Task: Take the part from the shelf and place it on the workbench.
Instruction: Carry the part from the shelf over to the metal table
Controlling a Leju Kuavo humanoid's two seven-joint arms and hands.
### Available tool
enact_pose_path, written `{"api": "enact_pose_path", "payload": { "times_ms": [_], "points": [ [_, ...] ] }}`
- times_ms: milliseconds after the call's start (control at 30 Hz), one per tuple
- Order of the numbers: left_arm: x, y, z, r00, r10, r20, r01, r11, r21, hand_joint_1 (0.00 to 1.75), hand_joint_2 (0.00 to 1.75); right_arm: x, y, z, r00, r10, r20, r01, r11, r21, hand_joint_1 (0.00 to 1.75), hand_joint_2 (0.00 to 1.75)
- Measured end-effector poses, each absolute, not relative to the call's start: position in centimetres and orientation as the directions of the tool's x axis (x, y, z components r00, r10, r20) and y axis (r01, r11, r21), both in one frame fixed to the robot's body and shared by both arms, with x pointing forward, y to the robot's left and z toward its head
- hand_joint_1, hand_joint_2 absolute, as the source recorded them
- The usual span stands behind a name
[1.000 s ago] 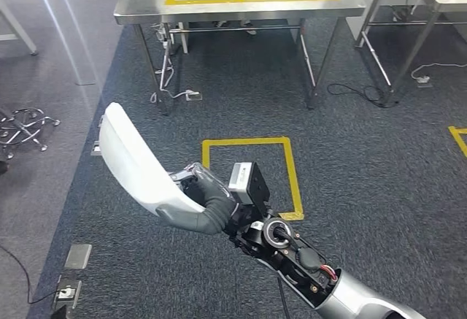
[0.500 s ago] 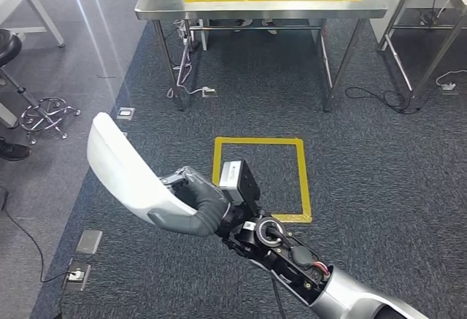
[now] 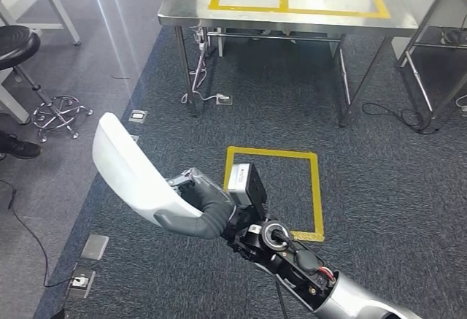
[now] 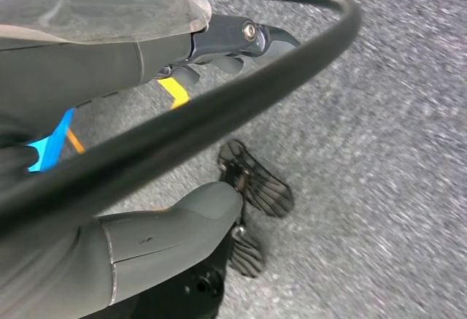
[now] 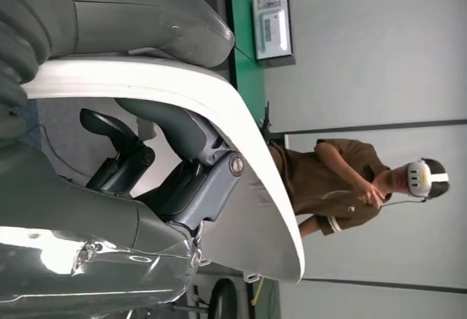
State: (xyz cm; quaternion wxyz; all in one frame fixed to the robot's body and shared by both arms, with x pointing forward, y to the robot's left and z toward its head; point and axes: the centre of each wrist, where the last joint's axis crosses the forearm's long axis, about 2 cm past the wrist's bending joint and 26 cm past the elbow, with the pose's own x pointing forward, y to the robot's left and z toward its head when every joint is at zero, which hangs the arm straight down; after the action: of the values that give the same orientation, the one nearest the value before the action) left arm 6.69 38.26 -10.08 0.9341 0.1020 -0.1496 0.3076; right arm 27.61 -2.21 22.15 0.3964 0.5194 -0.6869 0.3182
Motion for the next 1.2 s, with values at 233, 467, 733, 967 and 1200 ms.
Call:
{"api": "enact_pose_path", "payload": {
  "times_ms": [233,467,733,967,1200],
  "points": [
    [7.02,38.04,-10.06,0.761,0.549,0.345,-0.609,0.788,0.089,0.0,1.75,27.59,-2.17,22.25,-0.148,-0.467,0.872,-0.966,0.259,-0.025,1.75,1.75],
    [6.55,38.14,-10.12,0.764,0.549,0.339,-0.609,0.788,0.095,0.0,1.75,27.57,-2.15,22.26,-0.147,-0.467,0.872,-0.966,0.256,-0.027,1.75,1.75],
    [6.66,38.25,-10.08,0.762,0.549,0.343,-0.609,0.787,0.095,0.0,1.75,27.51,-1.94,22.63,-0.152,-0.478,0.865,-0.967,0.251,-0.031,1.75,1.75],
    [6.65,38.36,-10.07,0.76,0.55,0.345,-0.612,0.785,0.096,0.0,1.75,27.49,-1.99,22.56,-0.151,-0.478,0.865,-0.967,0.251,-0.03,1.75,1.75],
    [6.94,38.1,-10.06,0.756,0.553,0.35,-0.615,0.784,0.088,0.0,1.75,27.53,-2.04,22.5,-0.15,-0.477,0.866,-0.968,0.249,-0.03,1.75,1.75]
  ]
}}
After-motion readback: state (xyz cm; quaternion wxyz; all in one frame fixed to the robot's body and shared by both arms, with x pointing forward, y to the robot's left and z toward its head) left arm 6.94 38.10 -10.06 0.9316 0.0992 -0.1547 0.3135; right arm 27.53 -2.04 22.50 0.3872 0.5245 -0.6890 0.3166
